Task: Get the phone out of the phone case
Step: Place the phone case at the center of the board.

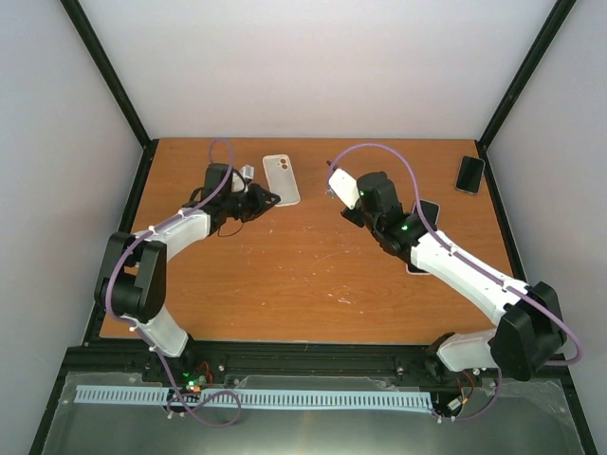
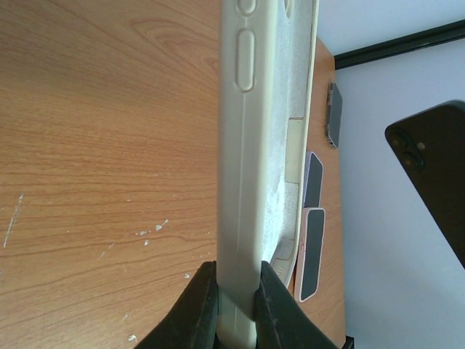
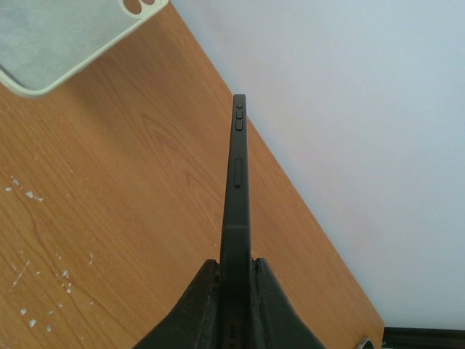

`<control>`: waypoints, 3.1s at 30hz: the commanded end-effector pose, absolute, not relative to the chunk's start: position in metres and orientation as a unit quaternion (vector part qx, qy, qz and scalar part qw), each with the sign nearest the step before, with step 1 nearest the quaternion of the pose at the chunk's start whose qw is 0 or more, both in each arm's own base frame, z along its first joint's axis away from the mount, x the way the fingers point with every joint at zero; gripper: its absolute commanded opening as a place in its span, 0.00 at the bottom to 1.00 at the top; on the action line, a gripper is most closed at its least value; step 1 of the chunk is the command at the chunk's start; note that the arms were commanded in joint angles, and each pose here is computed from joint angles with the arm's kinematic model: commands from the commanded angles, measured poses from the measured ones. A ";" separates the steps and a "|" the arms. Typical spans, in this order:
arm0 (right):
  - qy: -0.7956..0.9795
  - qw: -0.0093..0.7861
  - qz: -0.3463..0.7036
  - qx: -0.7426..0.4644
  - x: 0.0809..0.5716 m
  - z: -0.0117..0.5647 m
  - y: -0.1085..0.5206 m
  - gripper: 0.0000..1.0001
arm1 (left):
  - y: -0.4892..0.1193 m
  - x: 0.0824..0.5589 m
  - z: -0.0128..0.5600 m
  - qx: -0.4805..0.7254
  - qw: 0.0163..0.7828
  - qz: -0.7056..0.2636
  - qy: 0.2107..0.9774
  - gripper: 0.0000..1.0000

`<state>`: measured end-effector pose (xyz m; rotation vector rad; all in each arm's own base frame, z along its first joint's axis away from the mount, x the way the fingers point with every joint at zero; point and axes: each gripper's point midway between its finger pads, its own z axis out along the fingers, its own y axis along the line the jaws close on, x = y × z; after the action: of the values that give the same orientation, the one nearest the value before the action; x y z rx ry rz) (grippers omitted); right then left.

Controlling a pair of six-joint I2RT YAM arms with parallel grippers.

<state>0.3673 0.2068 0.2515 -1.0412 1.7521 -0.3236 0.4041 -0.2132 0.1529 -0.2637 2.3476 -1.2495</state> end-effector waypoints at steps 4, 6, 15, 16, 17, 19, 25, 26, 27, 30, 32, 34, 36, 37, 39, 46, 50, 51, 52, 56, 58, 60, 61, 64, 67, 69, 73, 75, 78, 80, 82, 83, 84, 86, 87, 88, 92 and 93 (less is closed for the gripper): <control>0.710 0.564 -0.157 -0.391 0.393 0.271 0.212 0.03 | -0.219 0.407 0.152 -0.086 0.235 -0.467 0.848 0.01; 0.708 0.568 -0.164 -0.386 0.398 0.270 0.212 0.03 | -0.221 0.408 0.153 -0.081 0.234 -0.470 0.847 0.01; 0.696 0.580 -0.187 -0.380 0.407 0.263 0.212 0.03 | -0.223 0.409 0.150 -0.070 0.231 -0.474 0.847 0.01; 0.695 0.580 -0.190 -0.380 0.409 0.262 0.213 0.03 | -0.223 0.409 0.151 -0.068 0.233 -0.474 0.846 0.01; 0.693 0.582 -0.193 -0.380 0.409 0.261 0.212 0.03 | -0.223 0.409 0.152 -0.066 0.234 -0.474 0.846 0.01; 0.690 0.584 -0.198 -0.379 0.411 0.259 0.212 0.03 | -0.223 0.410 0.153 -0.063 0.235 -0.475 0.845 0.01; 0.681 0.592 -0.215 -0.373 0.416 0.252 0.212 0.03 | -0.224 0.411 0.151 -0.052 0.235 -0.476 0.846 0.01; 0.680 0.593 -0.216 -0.373 0.417 0.249 0.212 0.03 | -0.225 0.411 0.150 -0.051 0.231 -0.477 0.846 0.01; 0.679 0.593 -0.218 -0.375 0.417 0.245 0.213 0.03 | -0.226 0.412 0.150 -0.051 0.228 -0.478 0.847 0.01; 0.671 0.597 -0.223 -0.378 0.419 0.239 0.218 0.03 | -0.228 0.411 0.151 -0.046 0.225 -0.483 0.845 0.00; 0.666 0.599 -0.226 -0.384 0.419 0.232 0.223 0.03 | -0.229 0.411 0.147 -0.046 0.218 -0.485 0.846 0.01; 0.663 0.597 -0.231 -0.388 0.421 0.226 0.227 0.03 | -0.230 0.409 0.143 -0.045 0.208 -0.491 0.845 0.01; 0.661 0.592 -0.238 -0.395 0.423 0.216 0.230 0.03 | -0.232 0.408 0.138 -0.046 0.199 -0.496 0.844 0.00; 0.659 0.591 -0.241 -0.397 0.424 0.212 0.232 0.03 | -0.233 0.407 0.137 -0.046 0.195 -0.498 0.844 0.01; 0.657 0.586 -0.246 -0.405 0.424 0.202 0.235 0.03 | -0.234 0.407 0.131 -0.046 0.182 -0.502 0.844 0.01; 0.644 0.577 -0.261 -0.429 0.423 0.164 0.249 0.03 | -0.237 0.405 0.109 -0.052 0.144 -0.500 0.852 0.02; 0.637 0.577 -0.250 -0.446 0.420 0.147 0.257 0.03 | -0.237 0.402 0.100 -0.055 0.128 -0.501 0.854 0.04; 0.634 0.580 -0.244 -0.449 0.418 0.144 0.259 0.03 | -0.238 0.401 0.099 -0.053 0.124 -0.503 0.854 0.05; 0.633 0.580 -0.242 -0.453 0.418 0.141 0.260 0.03 | -0.238 0.401 0.098 -0.051 0.121 -0.502 0.855 0.06; 0.635 0.575 -0.238 -0.457 0.418 0.130 0.262 0.03 | -0.238 0.399 0.086 -0.053 0.103 -0.499 0.859 0.07; 0.633 0.576 -0.233 -0.462 0.416 0.128 0.264 0.03 | -0.239 0.396 0.079 -0.056 0.085 -0.500 0.860 0.07; 0.631 0.577 -0.229 -0.465 0.414 0.127 0.266 0.03 | -0.237 0.394 0.073 -0.060 0.079 -0.497 0.862 0.07; 0.631 0.577 -0.227 -0.467 0.413 0.127 0.267 0.03 | -0.236 0.393 0.071 -0.065 0.077 -0.495 0.863 0.07; 0.629 0.576 -0.227 -0.470 0.410 0.130 0.269 0.03 | -0.235 0.387 0.062 -0.073 0.056 -0.495 0.864 0.07; 0.627 0.576 -0.228 -0.473 0.405 0.135 0.270 0.03 | -0.233 0.380 0.056 -0.074 0.046 -0.493 0.866 0.07; 0.628 0.575 -0.231 -0.471 0.403 0.140 0.269 0.03 | -0.232 0.375 0.056 -0.071 0.044 -0.492 0.866 0.07; 0.629 0.577 -0.234 -0.465 0.399 0.151 0.264 0.03 | -0.226 0.378 0.047 -0.075 0.052 -0.463 0.881 0.16; 0.631 0.578 -0.236 -0.461 0.398 0.157 0.262 0.03 | -0.224 0.382 0.043 -0.077 0.053 -0.454 0.886 0.20; 0.629 0.582 -0.239 -0.456 0.397 0.170 0.259 0.03 | -0.221 0.380 0.036 -0.090 0.041 -0.442 0.892 0.36; 0.630 0.582 -0.240 -0.454 0.396 0.177 0.258 0.03 | -0.220 0.378 0.033 -0.096 0.038 -0.437 0.894 0.48; 0.629 0.586 -0.239 -0.451 0.395 0.188 0.256 0.03 | -0.218 0.376 0.036 -0.099 0.041 -0.434 0.894 0.59; 0.629 0.588 -0.240 -0.449 0.394 0.192 0.255 0.03 | -0.217 0.377 0.040 -0.099 0.048 -0.433 0.894 0.65; 0.628 0.590 -0.241 -0.447 0.394 0.196 0.254 0.03 | -0.216 0.377 0.044 -0.099 0.057 -0.431 0.895 0.70; 0.626 0.593 -0.240 -0.446 0.392 0.204 0.253 0.03 | -0.213 0.379 0.056 -0.095 0.082 -0.426 0.896 0.79; 0.625 0.595 -0.240 -0.445 0.391 0.208 0.252 0.03 | -0.210 0.380 0.062 -0.094 0.096 -0.421 0.897 0.83; 0.623 0.598 -0.239 -0.444 0.389 0.212 0.252 0.03 | -0.208 0.383 0.072 -0.089 0.118 -0.421 0.895 0.88; 0.616 0.610 -0.234 -0.440 0.384 0.228 0.251 0.03 | -0.208 0.389 0.129 -0.062 0.196 -0.452 0.868 0.91; 0.614 0.613 -0.232 -0.439 0.382 0.232 0.252 0.03 | -0.209 0.390 0.142 -0.058 0.211 -0.461 0.860 0.91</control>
<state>0.3842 0.2470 0.1828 -1.1147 1.4924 -0.5605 0.3727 -0.2105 0.0823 -0.2478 2.6013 -1.2710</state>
